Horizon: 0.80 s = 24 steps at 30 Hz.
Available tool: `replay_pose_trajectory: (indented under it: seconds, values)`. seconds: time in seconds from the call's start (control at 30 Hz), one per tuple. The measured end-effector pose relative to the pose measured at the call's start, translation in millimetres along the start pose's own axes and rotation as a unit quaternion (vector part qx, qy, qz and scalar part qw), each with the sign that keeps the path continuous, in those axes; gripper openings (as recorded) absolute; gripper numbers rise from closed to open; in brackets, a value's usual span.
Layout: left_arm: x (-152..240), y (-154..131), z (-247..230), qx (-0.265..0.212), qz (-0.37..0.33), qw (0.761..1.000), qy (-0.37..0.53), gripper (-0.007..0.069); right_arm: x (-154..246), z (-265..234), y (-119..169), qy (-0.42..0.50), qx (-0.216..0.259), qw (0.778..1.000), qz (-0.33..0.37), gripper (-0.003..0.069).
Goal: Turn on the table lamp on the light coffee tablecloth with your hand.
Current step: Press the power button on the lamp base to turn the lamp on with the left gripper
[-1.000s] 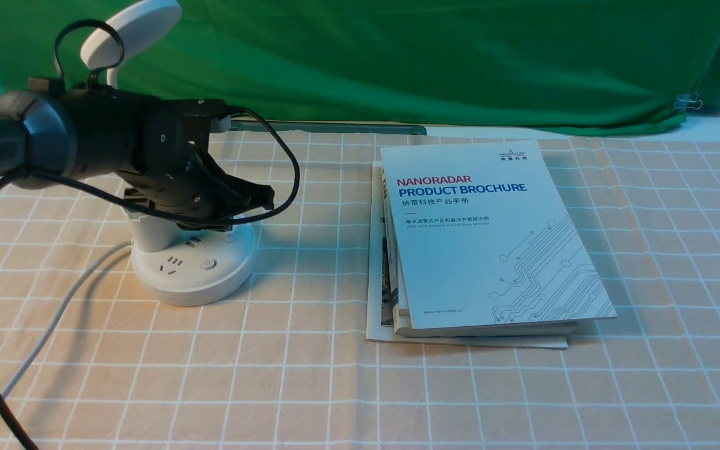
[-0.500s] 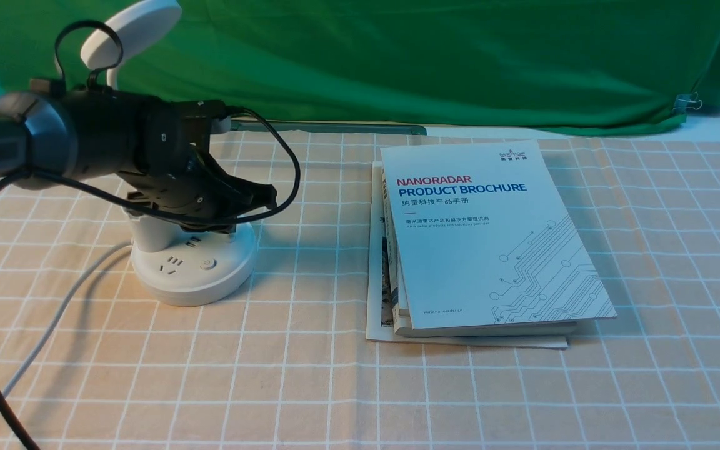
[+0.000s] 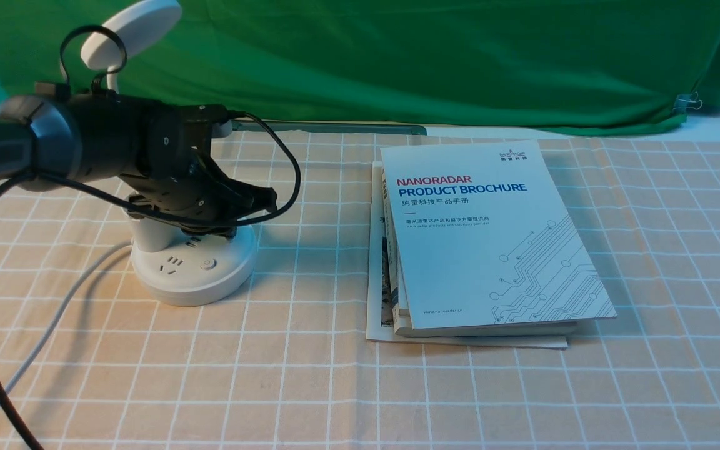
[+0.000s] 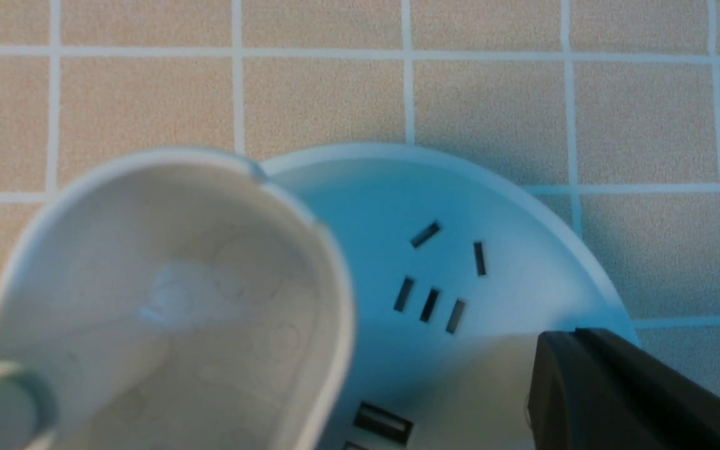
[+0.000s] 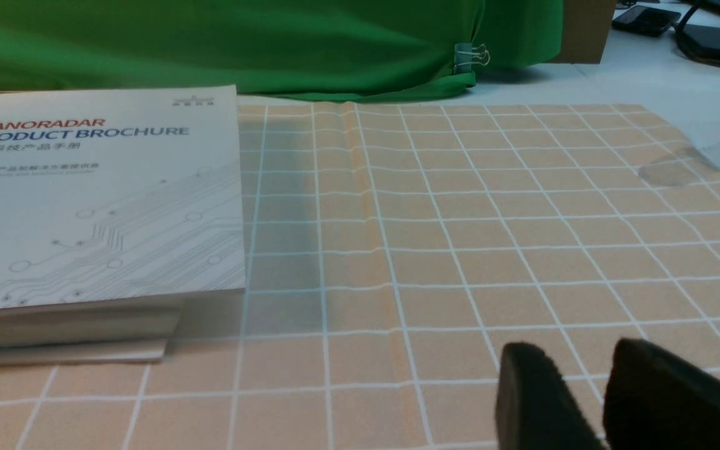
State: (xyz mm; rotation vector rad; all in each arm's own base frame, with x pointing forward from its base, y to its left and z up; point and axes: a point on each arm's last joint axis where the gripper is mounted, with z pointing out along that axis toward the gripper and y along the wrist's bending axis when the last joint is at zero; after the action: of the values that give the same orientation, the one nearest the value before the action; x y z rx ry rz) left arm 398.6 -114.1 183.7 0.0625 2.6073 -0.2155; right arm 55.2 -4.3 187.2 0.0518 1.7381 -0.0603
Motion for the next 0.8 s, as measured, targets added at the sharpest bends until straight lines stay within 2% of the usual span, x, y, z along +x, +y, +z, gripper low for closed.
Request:
replay_pose_trajectory:
  seconds: [0.4,0.8]
  values:
    - [-4.8,-1.6,-14.5,0.004,0.0,1.0,-0.014,0.0,0.0,0.0,0.0,0.0,0.0,1.0,0.0,0.0241]
    - [0.7,-0.2,-3.0,0.0,-0.001,1.0,0.007,0.0,0.0,0.0,0.0,0.0,0.0,1.0,0.0,0.0241]
